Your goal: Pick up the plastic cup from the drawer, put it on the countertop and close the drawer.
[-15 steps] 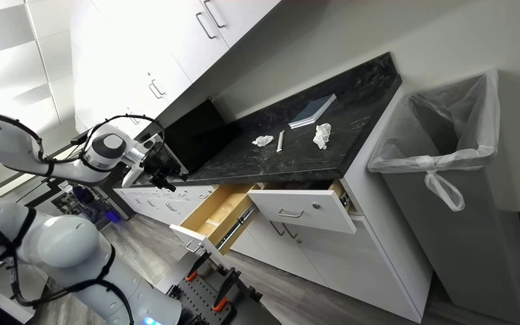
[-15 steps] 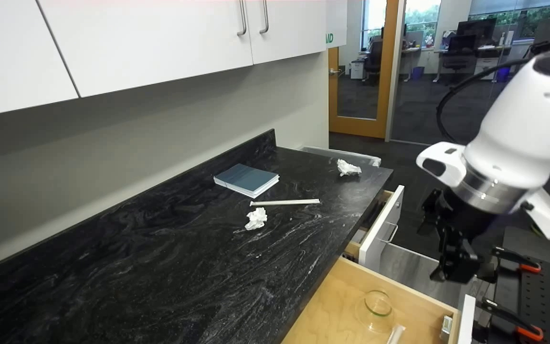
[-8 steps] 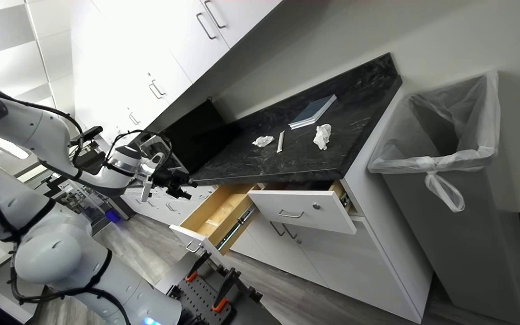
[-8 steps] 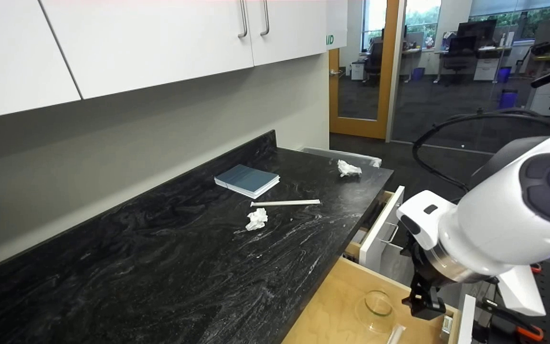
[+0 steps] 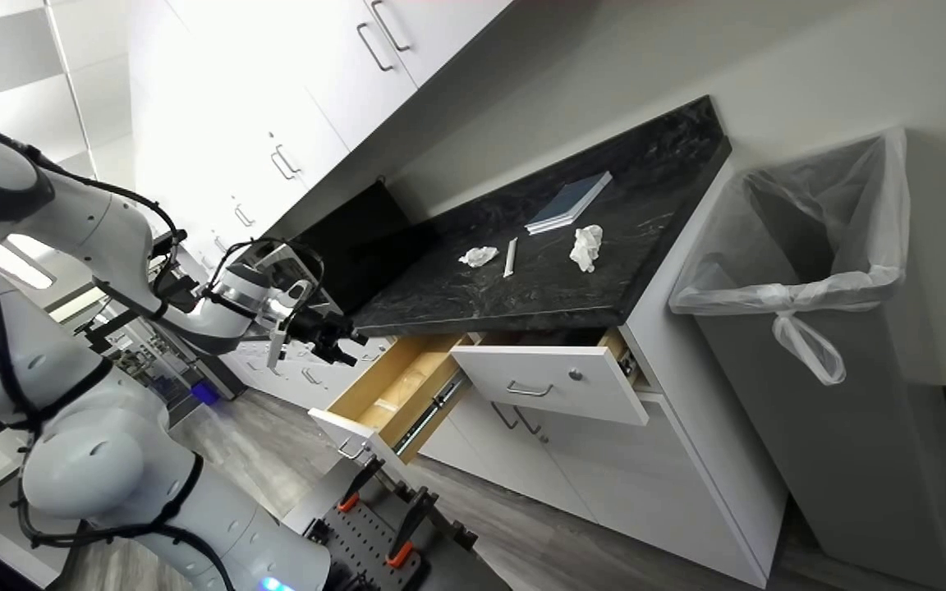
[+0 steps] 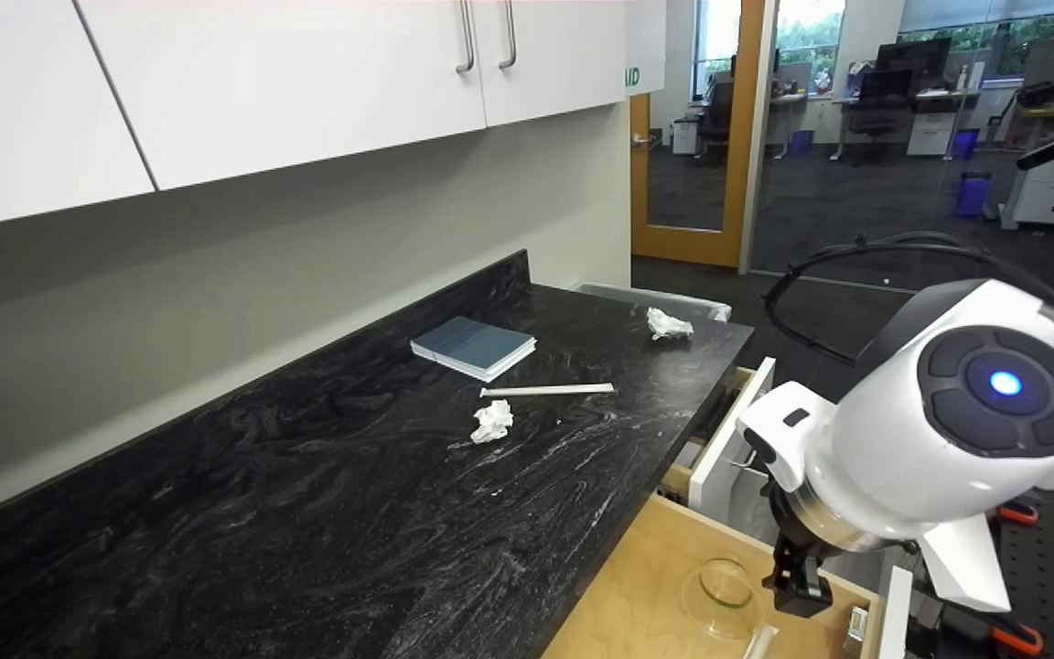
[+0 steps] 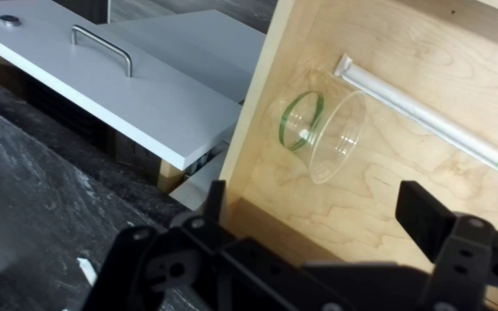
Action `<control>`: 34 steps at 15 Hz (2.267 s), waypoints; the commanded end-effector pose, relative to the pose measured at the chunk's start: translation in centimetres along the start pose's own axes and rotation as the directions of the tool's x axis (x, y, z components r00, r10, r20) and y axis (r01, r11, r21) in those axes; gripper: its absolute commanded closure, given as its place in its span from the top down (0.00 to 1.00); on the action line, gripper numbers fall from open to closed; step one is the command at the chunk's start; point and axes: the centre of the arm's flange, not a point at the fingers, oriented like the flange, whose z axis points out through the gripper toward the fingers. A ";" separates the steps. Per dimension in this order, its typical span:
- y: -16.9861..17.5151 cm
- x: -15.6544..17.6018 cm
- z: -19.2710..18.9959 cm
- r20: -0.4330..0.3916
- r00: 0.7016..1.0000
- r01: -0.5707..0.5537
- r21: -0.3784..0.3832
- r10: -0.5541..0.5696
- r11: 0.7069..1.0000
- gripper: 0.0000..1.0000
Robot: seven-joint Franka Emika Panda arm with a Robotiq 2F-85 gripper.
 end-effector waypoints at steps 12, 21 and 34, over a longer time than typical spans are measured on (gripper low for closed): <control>-7.5 3.5 10.2 0.074 0.996 -0.030 -0.202 0.045 0.979 1.00; -7.1 4.8 14.2 0.121 0.985 -0.089 -0.271 0.125 0.958 1.00; -5.0 3.5 13.1 0.117 0.969 -0.146 -0.446 0.219 0.883 0.27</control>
